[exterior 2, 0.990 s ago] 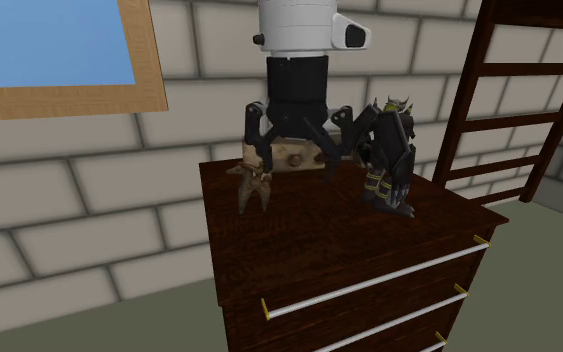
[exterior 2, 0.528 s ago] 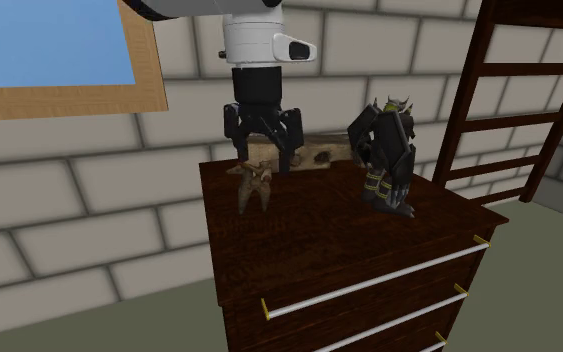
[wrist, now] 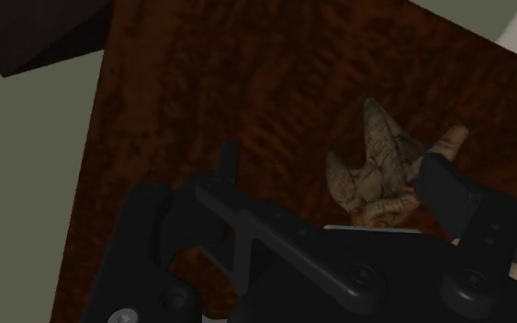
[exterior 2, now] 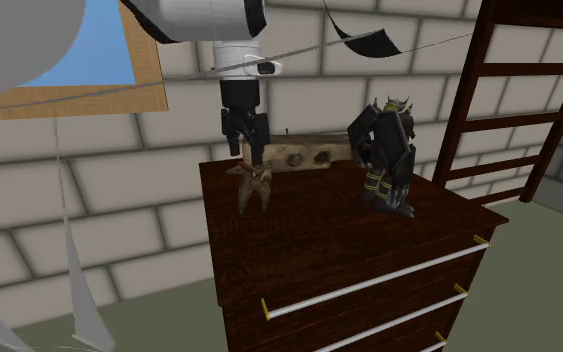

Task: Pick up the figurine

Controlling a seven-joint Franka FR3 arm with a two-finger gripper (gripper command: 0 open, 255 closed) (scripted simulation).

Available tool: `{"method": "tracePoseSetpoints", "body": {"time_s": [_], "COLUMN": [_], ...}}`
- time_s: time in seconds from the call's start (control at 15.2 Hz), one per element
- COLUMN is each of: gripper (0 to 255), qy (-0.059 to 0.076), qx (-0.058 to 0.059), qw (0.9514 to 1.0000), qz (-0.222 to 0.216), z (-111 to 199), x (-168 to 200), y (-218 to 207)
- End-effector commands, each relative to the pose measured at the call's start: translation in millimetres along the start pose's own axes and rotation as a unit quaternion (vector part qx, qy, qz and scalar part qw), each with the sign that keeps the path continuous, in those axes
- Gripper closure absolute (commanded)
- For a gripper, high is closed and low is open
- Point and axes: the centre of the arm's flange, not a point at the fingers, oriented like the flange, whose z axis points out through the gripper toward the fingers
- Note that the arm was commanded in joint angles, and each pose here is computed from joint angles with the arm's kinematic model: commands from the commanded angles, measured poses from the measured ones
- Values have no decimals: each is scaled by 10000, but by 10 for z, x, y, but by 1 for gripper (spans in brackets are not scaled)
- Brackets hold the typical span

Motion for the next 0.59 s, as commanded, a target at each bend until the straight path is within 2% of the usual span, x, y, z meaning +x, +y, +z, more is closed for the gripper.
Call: {"method": "tracePoseSetpoints", "body": {"time_s": [0.0, 0.26, 0.53], "gripper": [0, 0, 0], "qy": [-61, -173, -178], "qx": [-35, -115, -118], "qw": [9992, 9934, 9931], "qz": [402, 1126, 1152], "z": [42, 145, 307], "x": [140, 440, 455], "y": [-245, -710, -735]}}
